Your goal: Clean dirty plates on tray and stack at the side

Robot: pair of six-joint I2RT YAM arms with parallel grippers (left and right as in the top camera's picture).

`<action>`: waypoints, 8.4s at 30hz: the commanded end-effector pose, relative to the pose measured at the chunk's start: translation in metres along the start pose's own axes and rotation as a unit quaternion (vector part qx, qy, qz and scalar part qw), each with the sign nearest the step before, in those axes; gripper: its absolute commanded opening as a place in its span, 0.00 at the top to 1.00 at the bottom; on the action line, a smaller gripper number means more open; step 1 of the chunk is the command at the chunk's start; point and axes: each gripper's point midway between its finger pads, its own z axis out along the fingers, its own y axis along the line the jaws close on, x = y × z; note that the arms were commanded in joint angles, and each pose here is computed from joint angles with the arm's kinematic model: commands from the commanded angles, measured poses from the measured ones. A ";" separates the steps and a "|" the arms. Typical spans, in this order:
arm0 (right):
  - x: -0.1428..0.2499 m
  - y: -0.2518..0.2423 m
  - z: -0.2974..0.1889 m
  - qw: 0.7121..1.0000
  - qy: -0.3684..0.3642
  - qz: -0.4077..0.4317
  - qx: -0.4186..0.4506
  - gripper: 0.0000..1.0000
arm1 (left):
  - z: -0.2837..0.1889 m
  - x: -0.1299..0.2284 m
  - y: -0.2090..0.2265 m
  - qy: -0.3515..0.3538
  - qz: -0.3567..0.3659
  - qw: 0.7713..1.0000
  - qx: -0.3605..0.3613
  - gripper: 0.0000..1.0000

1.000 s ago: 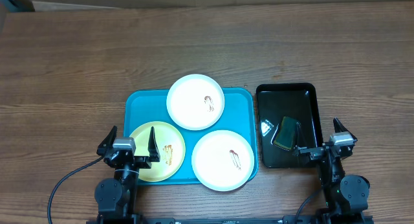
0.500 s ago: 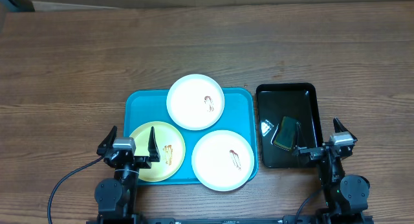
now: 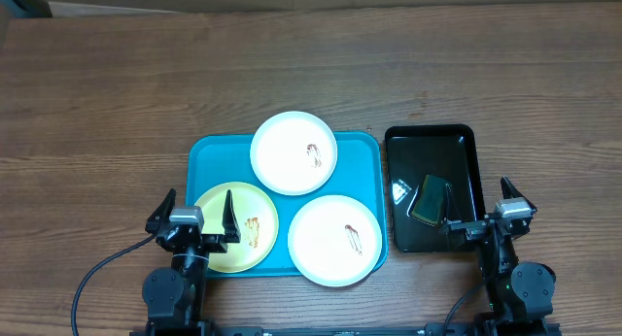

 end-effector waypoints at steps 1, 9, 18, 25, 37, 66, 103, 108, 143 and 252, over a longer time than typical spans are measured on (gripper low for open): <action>0.002 0.000 0.000 1.000 -0.002 -0.001 0.000 0.00 | 0.000 0.002 0.002 0.001 0.009 1.000 -0.006 0.00; 0.002 0.000 0.000 1.000 -0.002 -0.001 0.000 0.00 | 0.000 -0.003 0.000 -0.007 0.010 1.000 0.002 0.00; 0.002 0.000 0.000 1.000 -0.002 -0.001 0.000 0.00 | -0.024 -0.081 -0.031 -0.065 -0.046 0.993 0.087 0.00; 0.002 0.000 0.000 1.000 -0.002 0.000 -0.001 0.00 | -0.055 -0.184 -0.057 -0.017 -0.063 0.986 0.150 0.00; -0.019 0.013 -0.004 0.992 -0.021 0.120 -0.043 0.00 | -0.043 -0.274 -0.129 0.255 -0.180 0.879 0.361 0.00; -0.086 0.046 0.036 0.776 0.606 0.161 -0.068 0.00 | -0.038 -0.052 -0.126 0.661 -0.092 0.734 0.127 0.36; 0.152 0.014 0.003 0.696 0.666 0.228 0.143 0.10 | -0.061 0.126 -0.159 0.679 -0.101 0.726 0.032 0.46; 0.153 0.014 0.000 0.693 0.669 0.227 0.144 0.09 | -0.058 0.128 -0.153 0.667 -0.099 0.738 -0.004 0.49; 0.152 0.023 -0.006 0.678 0.682 0.244 0.129 0.15 | -0.056 0.157 -0.143 0.645 -0.121 0.754 -0.033 0.75; 0.118 0.013 0.022 0.714 0.666 0.186 0.108 0.96 | -0.041 0.153 -0.147 0.617 -0.114 0.778 -0.020 0.96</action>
